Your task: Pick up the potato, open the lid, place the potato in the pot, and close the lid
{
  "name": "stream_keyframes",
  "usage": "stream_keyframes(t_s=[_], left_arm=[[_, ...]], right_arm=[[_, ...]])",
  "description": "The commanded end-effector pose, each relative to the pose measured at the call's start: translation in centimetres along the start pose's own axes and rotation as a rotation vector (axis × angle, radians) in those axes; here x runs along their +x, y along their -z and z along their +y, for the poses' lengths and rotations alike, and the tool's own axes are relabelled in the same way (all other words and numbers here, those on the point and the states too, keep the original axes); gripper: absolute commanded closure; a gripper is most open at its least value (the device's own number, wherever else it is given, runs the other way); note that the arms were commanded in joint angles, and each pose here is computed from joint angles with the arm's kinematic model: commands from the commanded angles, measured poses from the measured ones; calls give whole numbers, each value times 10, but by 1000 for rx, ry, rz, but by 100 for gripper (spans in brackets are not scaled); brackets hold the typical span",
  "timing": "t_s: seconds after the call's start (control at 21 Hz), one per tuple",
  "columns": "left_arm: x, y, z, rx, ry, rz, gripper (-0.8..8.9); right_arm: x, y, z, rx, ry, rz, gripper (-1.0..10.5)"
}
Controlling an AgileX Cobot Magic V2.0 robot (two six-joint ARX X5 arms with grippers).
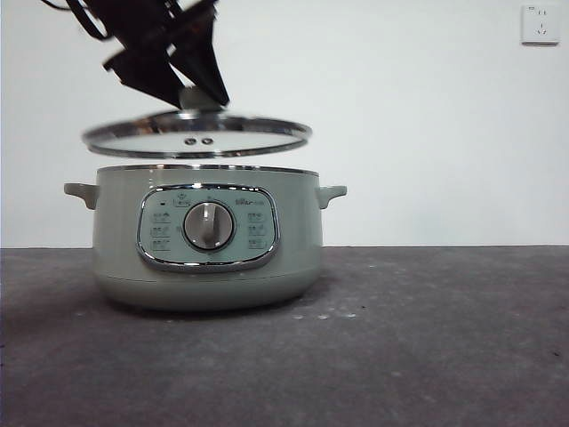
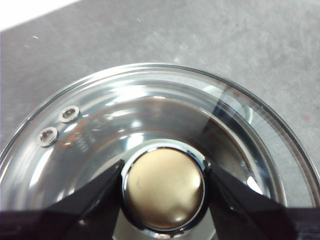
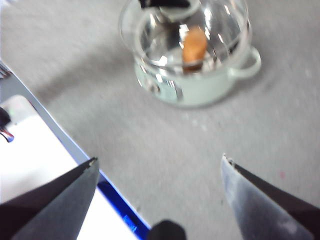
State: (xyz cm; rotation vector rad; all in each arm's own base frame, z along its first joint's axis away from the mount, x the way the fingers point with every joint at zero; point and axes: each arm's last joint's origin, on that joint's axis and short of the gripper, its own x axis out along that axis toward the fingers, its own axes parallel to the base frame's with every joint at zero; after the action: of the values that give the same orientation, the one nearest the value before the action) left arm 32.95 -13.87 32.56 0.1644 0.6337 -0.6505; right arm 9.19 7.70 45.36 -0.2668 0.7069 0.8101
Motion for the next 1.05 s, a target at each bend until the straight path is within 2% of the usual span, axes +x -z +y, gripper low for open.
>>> stream_keyframes(t_s=[0.05,0.53,1.05], left_arm=[[3,-10,-4,32,11,-64,822],[16,-6,-3,24,-29,-31,822],[17,-5,-3,24,-29,-31,822]], right_arm=[[2,17,1,48,2,43,537],[-21,47,7,90,31,-22,537],[-28,52,8,103,31,-49,537]])
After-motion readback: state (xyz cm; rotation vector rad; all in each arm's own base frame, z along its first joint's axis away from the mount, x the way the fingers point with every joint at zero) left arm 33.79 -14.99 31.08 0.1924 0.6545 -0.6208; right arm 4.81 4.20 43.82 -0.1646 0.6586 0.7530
